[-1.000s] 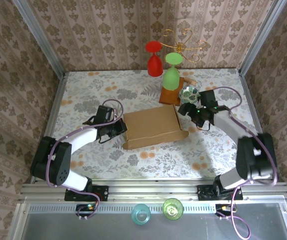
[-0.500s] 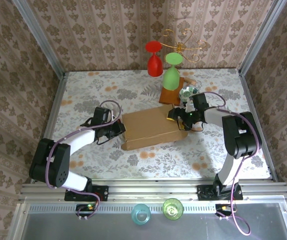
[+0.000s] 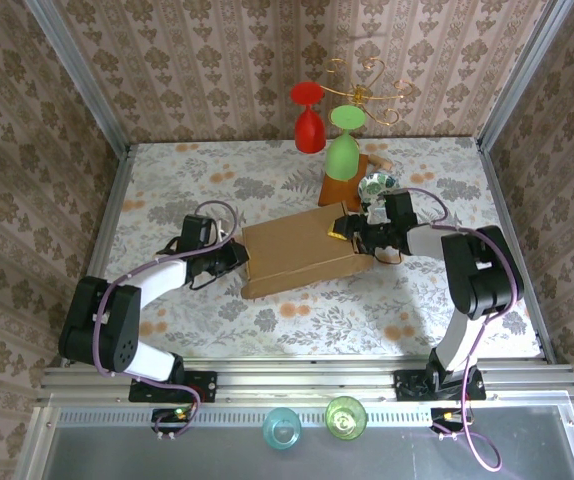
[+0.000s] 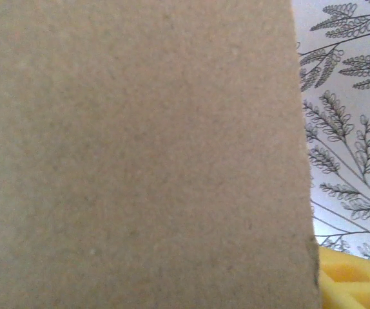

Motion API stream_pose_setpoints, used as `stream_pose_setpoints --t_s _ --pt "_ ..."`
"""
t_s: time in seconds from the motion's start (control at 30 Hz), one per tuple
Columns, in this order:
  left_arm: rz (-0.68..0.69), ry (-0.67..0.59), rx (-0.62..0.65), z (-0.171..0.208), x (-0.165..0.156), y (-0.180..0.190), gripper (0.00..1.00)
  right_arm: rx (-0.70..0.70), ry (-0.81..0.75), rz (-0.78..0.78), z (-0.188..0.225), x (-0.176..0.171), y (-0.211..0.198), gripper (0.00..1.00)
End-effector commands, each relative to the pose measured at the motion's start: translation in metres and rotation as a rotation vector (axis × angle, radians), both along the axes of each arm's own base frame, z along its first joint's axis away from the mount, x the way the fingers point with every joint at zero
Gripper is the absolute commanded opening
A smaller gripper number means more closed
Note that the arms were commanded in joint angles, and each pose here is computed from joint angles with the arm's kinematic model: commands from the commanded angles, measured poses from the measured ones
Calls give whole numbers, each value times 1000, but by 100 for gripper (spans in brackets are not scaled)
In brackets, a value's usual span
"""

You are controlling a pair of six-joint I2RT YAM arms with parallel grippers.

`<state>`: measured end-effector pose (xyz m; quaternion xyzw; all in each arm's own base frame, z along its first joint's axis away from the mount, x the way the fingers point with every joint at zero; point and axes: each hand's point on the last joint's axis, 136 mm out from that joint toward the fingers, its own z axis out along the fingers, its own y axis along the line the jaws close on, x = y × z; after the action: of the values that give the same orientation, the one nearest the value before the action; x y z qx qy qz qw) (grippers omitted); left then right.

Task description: Fold the paper box

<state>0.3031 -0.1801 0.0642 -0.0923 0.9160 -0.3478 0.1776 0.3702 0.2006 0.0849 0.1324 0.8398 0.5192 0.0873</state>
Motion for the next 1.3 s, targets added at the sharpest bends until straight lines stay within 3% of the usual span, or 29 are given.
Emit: stream_pose_setpoints --t_s 0.0,0.2,0.3,0.5,0.63,0.77,1.07,1.27 --pt "28 13 38 3 -1 10 27 61 53 -42 21 -2 3 63" --pt "97 -200 9 85 24 18 53 145 347 -169 20 -7 0 53" --pt "147 -234 -34 109 31 24 57 167 492 -234 20 -15 -4 51" --pt "370 68 -27 79 14 50 59 190 712 -298 31 -33 -14 48" --pt "560 238 -116 57 2 60 64 212 823 -288 33 -41 -18 47" --pt "666 330 -213 45 7 56 68 215 902 -284 25 -50 -21 45" --pt "764 704 -413 12 -5 12 70 211 960 -287 15 -54 -26 45" --pt "767 825 -466 9 -8 -11 78 205 983 -290 7 -53 -26 43"
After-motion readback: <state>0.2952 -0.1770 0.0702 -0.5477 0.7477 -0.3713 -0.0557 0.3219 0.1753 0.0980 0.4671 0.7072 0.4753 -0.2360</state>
